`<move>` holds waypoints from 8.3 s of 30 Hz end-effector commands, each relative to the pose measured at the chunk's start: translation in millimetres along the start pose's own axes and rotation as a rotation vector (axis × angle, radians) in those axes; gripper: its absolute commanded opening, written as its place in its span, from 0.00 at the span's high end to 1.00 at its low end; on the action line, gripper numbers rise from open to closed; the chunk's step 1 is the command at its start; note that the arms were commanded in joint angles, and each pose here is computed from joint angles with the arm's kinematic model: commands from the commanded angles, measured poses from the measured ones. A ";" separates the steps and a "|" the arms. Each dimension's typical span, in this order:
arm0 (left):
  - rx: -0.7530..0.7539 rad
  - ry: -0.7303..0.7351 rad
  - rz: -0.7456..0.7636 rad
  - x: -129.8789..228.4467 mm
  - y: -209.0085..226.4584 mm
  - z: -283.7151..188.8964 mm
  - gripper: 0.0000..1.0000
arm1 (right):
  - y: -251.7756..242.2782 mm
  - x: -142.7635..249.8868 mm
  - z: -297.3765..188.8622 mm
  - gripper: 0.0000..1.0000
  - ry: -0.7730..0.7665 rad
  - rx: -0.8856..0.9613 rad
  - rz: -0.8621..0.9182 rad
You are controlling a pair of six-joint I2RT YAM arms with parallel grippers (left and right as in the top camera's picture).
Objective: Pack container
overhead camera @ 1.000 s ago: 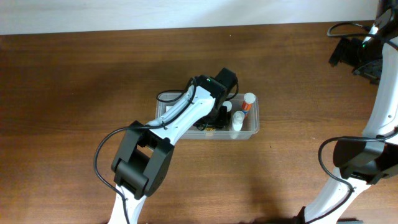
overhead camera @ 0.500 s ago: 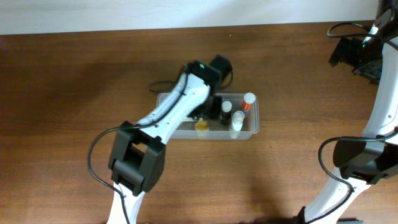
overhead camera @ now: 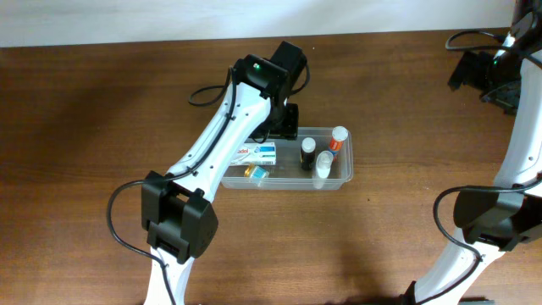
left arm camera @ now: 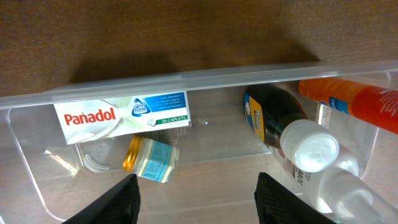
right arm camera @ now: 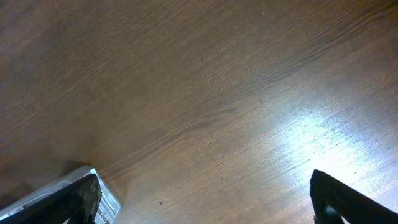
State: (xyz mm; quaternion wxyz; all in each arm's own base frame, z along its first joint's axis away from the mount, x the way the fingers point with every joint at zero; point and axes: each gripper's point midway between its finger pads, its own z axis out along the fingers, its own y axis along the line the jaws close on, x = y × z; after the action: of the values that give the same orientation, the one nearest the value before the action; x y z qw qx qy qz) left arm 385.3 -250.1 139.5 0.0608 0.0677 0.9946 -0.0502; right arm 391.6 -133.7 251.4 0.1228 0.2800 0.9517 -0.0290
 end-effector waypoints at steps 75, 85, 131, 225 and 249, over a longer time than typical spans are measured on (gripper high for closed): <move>-0.011 0.283 0.171 69.4 51.1 96.8 0.40 | -3.3 0.4 -14.7 0.02 -0.036 0.003 0.003; -0.012 0.283 0.171 69.8 51.0 97.0 0.52 | -3.3 0.3 -14.7 0.02 -0.037 0.003 0.003; -0.003 0.365 0.165 95.7 53.5 107.8 0.44 | -3.3 0.4 -14.7 0.02 -0.036 0.003 0.003; 0.116 -0.758 -0.312 201.5 86.4 -19.3 0.00 | -3.3 0.3 -14.7 0.02 -0.037 0.003 0.003; 0.277 -1.068 -0.631 184.7 180.7 -32.0 0.00 | -3.3 0.4 -14.7 0.02 -0.036 0.003 0.003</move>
State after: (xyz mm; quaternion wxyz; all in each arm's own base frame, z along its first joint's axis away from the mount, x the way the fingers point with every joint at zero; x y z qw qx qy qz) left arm 224.0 -41.6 128.8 0.5154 -0.2969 0.7738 -0.2180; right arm 391.5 -134.2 251.5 0.1229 0.2800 0.9516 -0.0306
